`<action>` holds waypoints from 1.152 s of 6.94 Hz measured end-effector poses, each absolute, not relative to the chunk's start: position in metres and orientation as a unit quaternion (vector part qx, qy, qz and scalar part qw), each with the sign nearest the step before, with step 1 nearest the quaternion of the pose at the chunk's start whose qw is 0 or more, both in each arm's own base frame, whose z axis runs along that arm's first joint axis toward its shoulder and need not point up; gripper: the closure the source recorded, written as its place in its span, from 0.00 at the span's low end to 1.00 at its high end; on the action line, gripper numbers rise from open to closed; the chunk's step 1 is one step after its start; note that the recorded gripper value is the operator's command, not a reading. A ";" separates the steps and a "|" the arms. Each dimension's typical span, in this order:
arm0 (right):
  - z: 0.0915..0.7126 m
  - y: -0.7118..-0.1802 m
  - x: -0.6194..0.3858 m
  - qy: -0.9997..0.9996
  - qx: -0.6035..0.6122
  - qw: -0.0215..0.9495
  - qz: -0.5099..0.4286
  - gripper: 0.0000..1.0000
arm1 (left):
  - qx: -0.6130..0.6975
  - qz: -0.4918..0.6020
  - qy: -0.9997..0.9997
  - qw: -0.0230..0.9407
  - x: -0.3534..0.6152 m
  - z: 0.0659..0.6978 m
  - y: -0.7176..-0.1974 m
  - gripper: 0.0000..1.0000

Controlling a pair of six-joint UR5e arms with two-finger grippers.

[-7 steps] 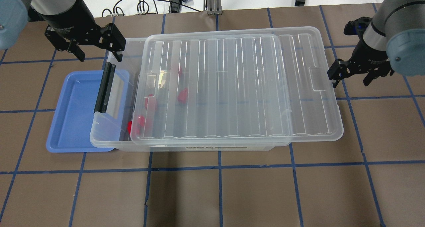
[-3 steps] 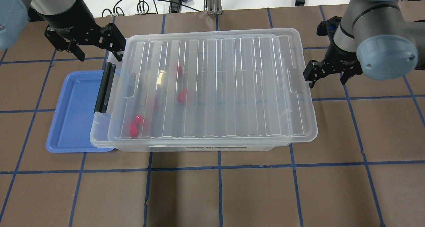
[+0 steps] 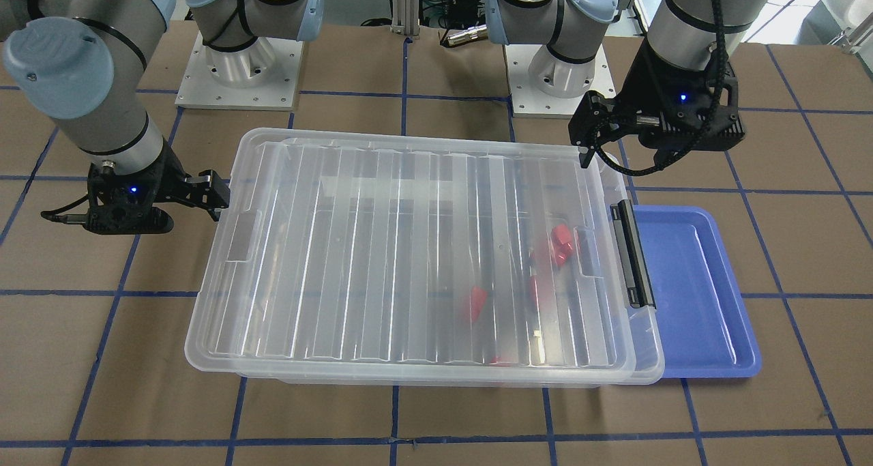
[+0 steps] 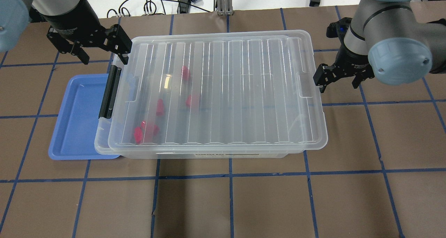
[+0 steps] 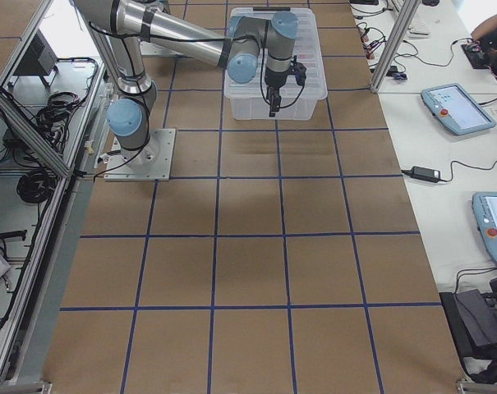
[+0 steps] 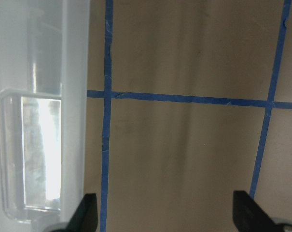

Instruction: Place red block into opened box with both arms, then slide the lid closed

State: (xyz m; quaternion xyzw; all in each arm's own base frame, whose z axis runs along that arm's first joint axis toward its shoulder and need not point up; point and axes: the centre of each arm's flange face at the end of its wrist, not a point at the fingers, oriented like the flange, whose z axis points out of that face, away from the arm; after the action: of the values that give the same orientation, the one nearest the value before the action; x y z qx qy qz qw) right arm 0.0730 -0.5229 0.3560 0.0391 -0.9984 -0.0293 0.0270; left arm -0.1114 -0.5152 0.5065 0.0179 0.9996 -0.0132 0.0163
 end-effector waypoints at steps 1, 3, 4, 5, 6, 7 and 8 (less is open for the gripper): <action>0.362 -0.526 0.073 -0.999 0.041 0.028 -0.023 0.00 | 0.018 -0.013 1.000 0.016 -0.111 0.506 -0.515 0.00; 0.403 -0.536 0.074 -0.999 0.041 0.030 0.012 0.00 | 0.017 -0.014 1.000 0.016 -0.111 0.507 -0.515 0.00; 0.428 -0.534 0.081 -0.998 0.045 0.022 0.024 0.00 | 0.017 -0.015 1.000 0.016 -0.110 0.508 -0.514 0.00; 0.455 -0.528 0.090 -0.998 0.050 0.016 0.031 0.00 | 0.017 -0.015 1.000 0.016 -0.110 0.508 -0.514 0.00; 0.481 -0.521 0.098 -0.998 0.054 0.012 0.032 0.00 | 0.017 -0.014 1.000 0.016 -0.111 0.508 -0.515 0.00; 0.499 -0.517 0.106 -0.998 0.052 0.010 0.027 0.00 | 0.017 -0.014 1.000 0.016 -0.111 0.507 -0.515 0.00; 0.507 -0.515 0.112 -0.999 0.045 0.006 0.022 0.00 | 0.017 -0.013 1.000 0.016 -0.111 0.506 -0.515 0.00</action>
State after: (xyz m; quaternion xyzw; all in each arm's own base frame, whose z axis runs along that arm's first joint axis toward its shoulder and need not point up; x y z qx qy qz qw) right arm 0.1120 -0.5152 0.5069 0.0454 -0.9987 0.0216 0.0060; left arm -0.1106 -0.5154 0.5065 0.0171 0.9996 -0.0132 0.0164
